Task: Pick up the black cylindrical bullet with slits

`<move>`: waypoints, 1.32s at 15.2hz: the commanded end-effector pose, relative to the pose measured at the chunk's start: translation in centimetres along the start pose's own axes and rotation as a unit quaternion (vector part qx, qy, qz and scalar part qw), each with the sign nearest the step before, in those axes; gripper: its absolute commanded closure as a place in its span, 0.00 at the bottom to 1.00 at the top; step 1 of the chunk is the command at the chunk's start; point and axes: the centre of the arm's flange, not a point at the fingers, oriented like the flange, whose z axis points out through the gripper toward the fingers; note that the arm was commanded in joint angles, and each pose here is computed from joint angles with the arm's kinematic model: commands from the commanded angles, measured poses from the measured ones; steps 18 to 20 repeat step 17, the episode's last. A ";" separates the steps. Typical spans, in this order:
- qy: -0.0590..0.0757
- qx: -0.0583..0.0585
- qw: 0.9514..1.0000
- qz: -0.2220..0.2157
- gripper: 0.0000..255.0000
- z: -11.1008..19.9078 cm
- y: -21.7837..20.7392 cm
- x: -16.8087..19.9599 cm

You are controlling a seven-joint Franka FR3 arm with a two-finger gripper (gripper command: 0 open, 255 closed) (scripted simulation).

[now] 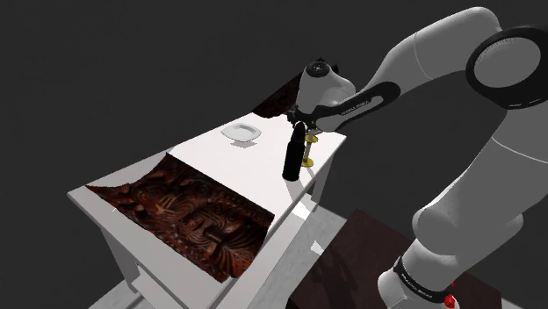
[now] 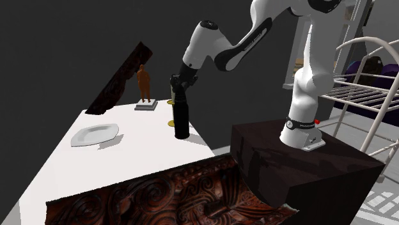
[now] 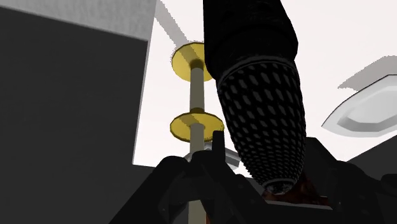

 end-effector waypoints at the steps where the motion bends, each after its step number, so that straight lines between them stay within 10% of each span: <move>1: -0.001 -0.001 1.000 0.000 1.00 -0.3 0.0 0.2; 20: -0.001 -0.001 1.000 0.000 1.00 -6.5 -0.7 4.4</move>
